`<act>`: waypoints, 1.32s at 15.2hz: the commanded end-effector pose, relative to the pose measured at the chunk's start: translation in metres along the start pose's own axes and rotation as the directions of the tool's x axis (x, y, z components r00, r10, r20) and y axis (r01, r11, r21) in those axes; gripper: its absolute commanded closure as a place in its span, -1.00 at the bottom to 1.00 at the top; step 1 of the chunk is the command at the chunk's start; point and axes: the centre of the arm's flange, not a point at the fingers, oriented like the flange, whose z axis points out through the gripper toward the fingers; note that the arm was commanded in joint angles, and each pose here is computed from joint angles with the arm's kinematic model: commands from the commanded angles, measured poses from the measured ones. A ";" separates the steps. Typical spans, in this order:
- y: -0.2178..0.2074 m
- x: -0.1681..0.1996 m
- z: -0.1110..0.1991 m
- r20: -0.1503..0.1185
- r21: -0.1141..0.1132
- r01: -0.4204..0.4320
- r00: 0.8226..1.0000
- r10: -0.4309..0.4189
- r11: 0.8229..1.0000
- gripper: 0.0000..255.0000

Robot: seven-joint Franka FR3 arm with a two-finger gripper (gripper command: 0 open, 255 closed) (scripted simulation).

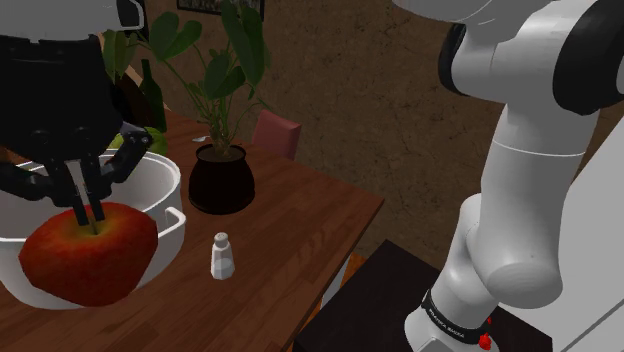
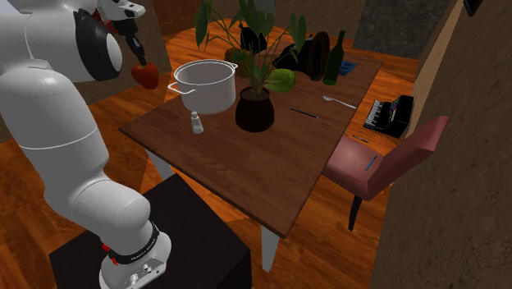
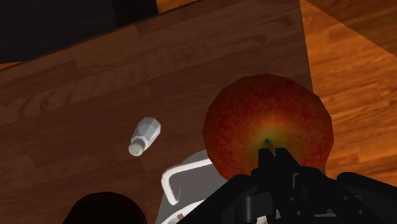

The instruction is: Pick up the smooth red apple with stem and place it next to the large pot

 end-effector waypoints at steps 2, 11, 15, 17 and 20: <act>0.001 -0.001 0.016 0.000 0.001 0.000 1.000 0.000 1.000 1.00; 0.002 -0.005 0.064 0.000 0.001 0.000 1.000 0.000 1.000 1.00; 0.003 -0.007 0.085 0.000 0.001 0.000 1.000 0.000 1.000 1.00; 0.003 -0.008 0.095 0.000 0.001 0.000 1.000 0.000 1.000 1.00; 0.003 -0.009 0.111 0.000 0.001 0.000 1.000 0.000 1.000 1.00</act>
